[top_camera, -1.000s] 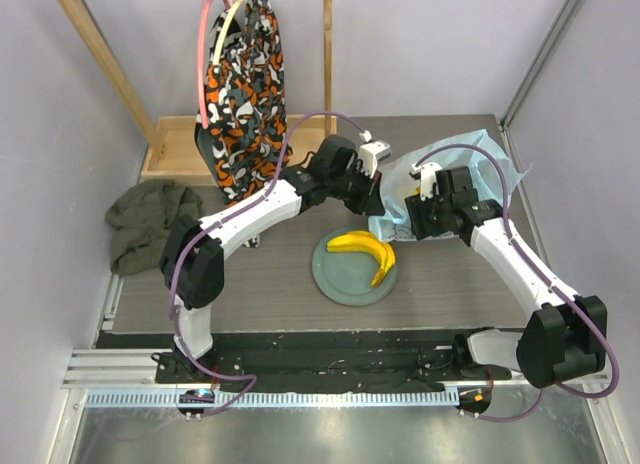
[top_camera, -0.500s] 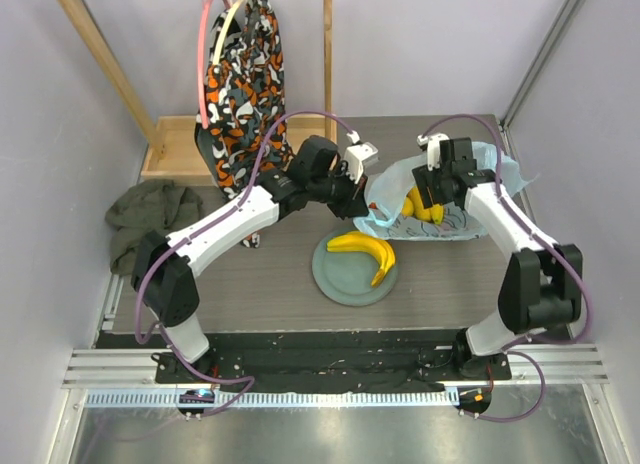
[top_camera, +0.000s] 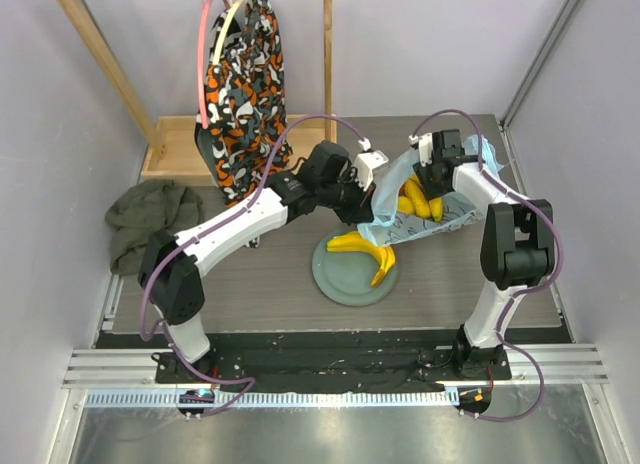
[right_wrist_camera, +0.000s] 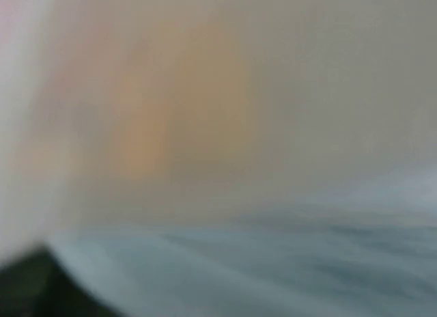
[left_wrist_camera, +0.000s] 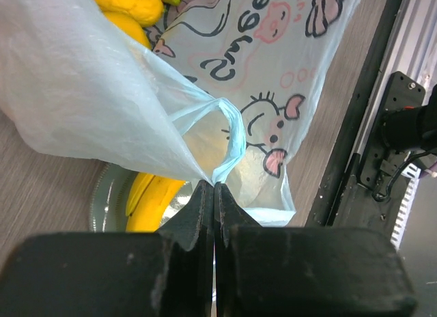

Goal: Take the fake fruits out of the plastic bag

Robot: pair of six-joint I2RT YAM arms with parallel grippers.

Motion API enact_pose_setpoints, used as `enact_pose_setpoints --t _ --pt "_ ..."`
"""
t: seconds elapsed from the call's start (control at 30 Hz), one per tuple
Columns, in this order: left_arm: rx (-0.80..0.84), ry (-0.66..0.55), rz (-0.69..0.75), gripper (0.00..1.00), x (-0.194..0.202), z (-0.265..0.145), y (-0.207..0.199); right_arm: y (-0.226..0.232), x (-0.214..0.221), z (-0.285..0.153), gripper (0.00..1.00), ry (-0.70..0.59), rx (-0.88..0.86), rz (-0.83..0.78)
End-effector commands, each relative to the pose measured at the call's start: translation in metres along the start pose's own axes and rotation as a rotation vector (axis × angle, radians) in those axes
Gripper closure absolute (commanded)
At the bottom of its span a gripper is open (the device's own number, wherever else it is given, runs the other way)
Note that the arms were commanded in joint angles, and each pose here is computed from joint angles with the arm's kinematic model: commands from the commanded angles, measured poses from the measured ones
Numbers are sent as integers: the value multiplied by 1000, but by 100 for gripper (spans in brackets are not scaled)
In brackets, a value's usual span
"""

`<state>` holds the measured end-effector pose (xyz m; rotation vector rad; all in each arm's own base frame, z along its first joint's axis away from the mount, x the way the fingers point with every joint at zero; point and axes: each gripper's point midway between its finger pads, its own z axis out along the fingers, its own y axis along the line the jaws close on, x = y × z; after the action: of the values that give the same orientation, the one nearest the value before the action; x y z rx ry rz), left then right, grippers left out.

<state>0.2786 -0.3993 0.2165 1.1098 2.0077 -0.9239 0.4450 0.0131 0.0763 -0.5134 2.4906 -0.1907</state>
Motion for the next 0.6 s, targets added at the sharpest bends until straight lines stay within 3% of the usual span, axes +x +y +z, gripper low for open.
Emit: enact_pose_setpoints --t 0.0,0.03,0.07,0.3,0.4,0.43,0.53,0.57 --pt "-13 -27 83 100 -19 6 -6 0 -26 -16 71 -116 -60 -61" --pt "-14 -29 83 100 -21 8 -5 -1 -26 -23 79 -126 -60 -71" --pt "-17 -24 79 100 -19 14 -2 0 -28 -30 81 -146 -66 -74" --pt "-99 -114 109 100 -65 27 17 3 -21 -145 82 -263 -77 -102" --pt "-113 -156 134 96 -86 17 17 11 2 -171 83 -232 -108 -158" --pt "-124 -168 131 74 -91 12 19 12 8 -185 83 -245 -101 -174" --pt "-154 -226 144 31 -109 -19 12 17 25 -208 83 -222 -116 -190" --pt "-153 -234 156 27 -111 -27 9 21 26 -217 83 -234 -136 -209"
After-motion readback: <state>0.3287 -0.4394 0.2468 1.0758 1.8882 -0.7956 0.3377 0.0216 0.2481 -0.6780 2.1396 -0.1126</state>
